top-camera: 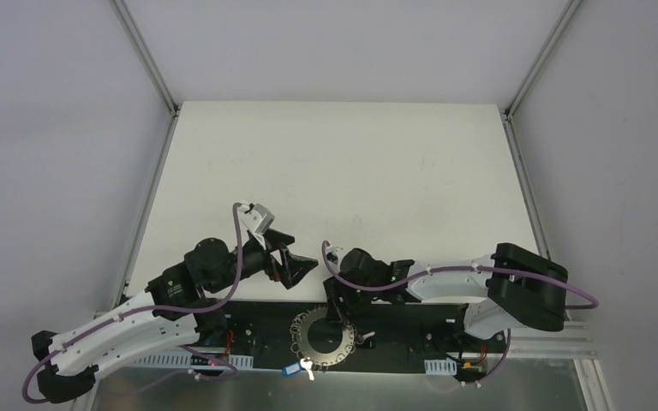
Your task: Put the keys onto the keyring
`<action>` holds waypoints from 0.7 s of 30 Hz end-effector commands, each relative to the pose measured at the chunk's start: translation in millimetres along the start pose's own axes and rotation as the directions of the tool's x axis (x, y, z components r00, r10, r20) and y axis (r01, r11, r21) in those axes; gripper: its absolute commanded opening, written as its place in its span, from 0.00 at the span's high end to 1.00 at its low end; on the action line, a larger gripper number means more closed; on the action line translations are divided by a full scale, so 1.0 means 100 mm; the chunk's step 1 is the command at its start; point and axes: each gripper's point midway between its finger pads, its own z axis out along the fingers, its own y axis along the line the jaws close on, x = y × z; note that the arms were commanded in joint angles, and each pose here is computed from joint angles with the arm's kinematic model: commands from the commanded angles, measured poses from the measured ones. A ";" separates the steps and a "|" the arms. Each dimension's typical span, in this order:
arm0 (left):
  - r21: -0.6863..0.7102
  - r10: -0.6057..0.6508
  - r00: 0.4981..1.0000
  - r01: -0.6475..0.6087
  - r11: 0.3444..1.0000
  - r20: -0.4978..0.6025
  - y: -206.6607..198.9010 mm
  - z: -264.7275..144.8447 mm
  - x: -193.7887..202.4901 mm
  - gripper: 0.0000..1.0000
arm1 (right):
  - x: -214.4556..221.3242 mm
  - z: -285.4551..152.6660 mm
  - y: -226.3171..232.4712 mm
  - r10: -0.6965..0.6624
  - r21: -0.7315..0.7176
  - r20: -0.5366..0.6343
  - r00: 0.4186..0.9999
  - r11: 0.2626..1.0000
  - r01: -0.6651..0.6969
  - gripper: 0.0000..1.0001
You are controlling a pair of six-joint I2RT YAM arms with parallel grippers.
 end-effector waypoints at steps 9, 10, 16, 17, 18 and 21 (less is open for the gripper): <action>-0.002 -0.019 1.000 0.019 1.000 0.002 -0.02 0.03 -0.02 0.01 | 0.02 0.06 0.10 -0.066 -0.050 0.021 0.998 0.996 0.067 0.51; -0.003 -0.019 1.000 0.019 1.000 0.004 -0.02 0.03 -0.03 0.01 | 0.02 0.07 0.10 -0.068 -0.050 0.022 0.997 0.996 0.069 0.55; -0.008 -0.024 1.000 0.024 1.000 0.003 -0.01 0.03 -0.01 0.01 | -0.01 0.04 0.12 -0.088 -0.046 0.053 0.995 0.995 0.090 0.84; -0.010 -0.025 1.000 0.025 1.000 0.004 0.00 0.03 -0.01 0.01 | -0.03 0.02 0.12 -0.091 -0.046 0.064 0.994 0.995 0.094 0.93; -0.010 -0.026 1.000 0.026 1.000 0.004 0.00 0.03 -0.01 0.01 | -0.04 0.01 0.13 -0.095 -0.049 0.074 0.993 0.994 0.099 1.00; -0.014 -0.025 1.000 0.025 1.000 0.001 0.01 0.04 0.00 0.01 | -0.11 -0.07 0.17 -0.112 -0.056 0.127 0.986 0.991 0.120 1.00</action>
